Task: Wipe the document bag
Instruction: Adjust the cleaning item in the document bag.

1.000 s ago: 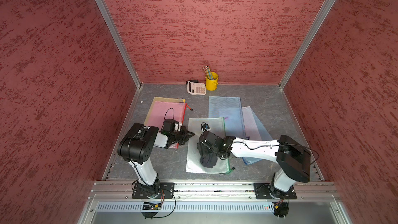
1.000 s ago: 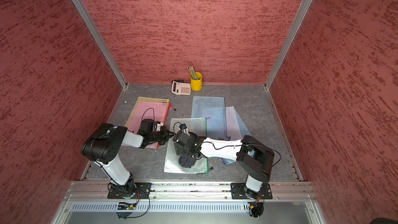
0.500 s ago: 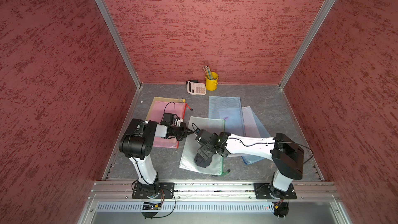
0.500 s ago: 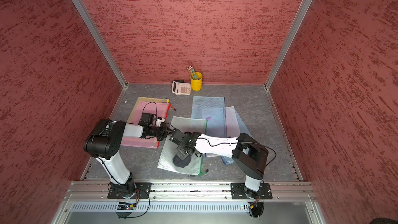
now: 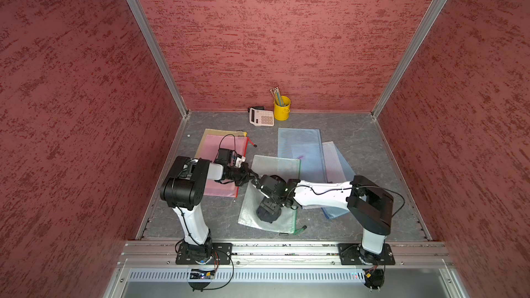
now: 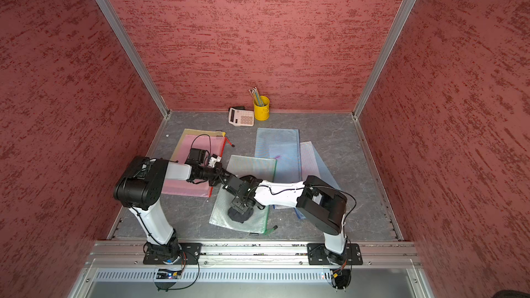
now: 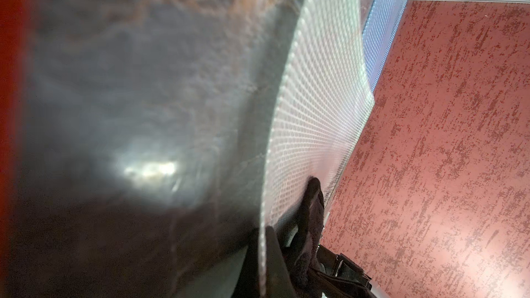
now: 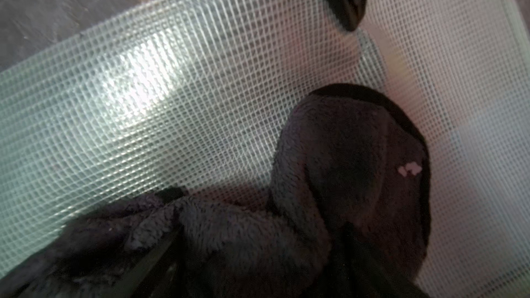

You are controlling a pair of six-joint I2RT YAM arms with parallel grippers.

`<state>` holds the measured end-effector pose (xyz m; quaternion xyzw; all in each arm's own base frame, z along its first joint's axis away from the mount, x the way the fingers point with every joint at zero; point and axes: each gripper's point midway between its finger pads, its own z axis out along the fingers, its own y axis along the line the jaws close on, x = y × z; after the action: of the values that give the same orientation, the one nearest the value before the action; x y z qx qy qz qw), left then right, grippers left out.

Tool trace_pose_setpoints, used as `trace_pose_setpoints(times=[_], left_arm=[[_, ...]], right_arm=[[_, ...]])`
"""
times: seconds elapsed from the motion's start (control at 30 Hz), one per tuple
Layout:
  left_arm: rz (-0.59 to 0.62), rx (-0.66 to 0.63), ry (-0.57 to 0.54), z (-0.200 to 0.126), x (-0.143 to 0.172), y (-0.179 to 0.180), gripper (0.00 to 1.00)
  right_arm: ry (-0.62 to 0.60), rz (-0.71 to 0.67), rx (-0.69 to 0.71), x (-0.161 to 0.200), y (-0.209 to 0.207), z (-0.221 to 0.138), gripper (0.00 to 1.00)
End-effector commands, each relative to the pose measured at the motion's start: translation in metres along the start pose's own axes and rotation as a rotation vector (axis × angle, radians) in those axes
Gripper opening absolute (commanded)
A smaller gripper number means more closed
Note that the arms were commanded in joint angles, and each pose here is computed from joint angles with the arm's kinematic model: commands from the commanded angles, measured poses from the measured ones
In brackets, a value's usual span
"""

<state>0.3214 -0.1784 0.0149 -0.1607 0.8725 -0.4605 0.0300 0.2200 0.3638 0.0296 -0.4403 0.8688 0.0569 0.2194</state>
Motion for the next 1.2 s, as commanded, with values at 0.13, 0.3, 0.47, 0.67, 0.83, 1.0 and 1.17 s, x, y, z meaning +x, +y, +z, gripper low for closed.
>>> trace_pose_setpoints(times=[0.13,0.3,0.47,0.67,0.83,1.0,1.17], left_arm=[[-0.114,-0.113,-0.012,-0.008,0.018,0.033,0.0],[-0.133,-0.082,-0.038,-0.011,0.013,0.03,0.0],[-0.141,-0.07,-0.046,-0.014,0.014,0.03,0.0],[-0.156,-0.049,-0.068,-0.015,0.016,0.029,0.0],[-0.162,-0.048,-0.089,-0.013,0.019,0.029,0.0],[-0.15,-0.048,-0.098,-0.005,0.02,0.022,0.0],[-0.157,-0.051,-0.112,-0.003,0.017,0.022,0.0]], right_arm=[[0.233,0.362,-0.006,0.076,-0.005,0.033,0.5],[0.392,0.48,0.173,0.124,-0.026,0.041,0.28],[0.378,0.639,0.327,0.137,-0.072,0.01,0.17],[0.164,0.723,0.42,0.079,-0.119,-0.041,0.08],[-0.092,0.738,0.344,-0.019,-0.117,-0.06,0.06],[-0.253,0.76,0.251,-0.076,-0.101,-0.043,0.05],[-0.133,0.737,0.214,-0.043,-0.071,0.012,0.04]])
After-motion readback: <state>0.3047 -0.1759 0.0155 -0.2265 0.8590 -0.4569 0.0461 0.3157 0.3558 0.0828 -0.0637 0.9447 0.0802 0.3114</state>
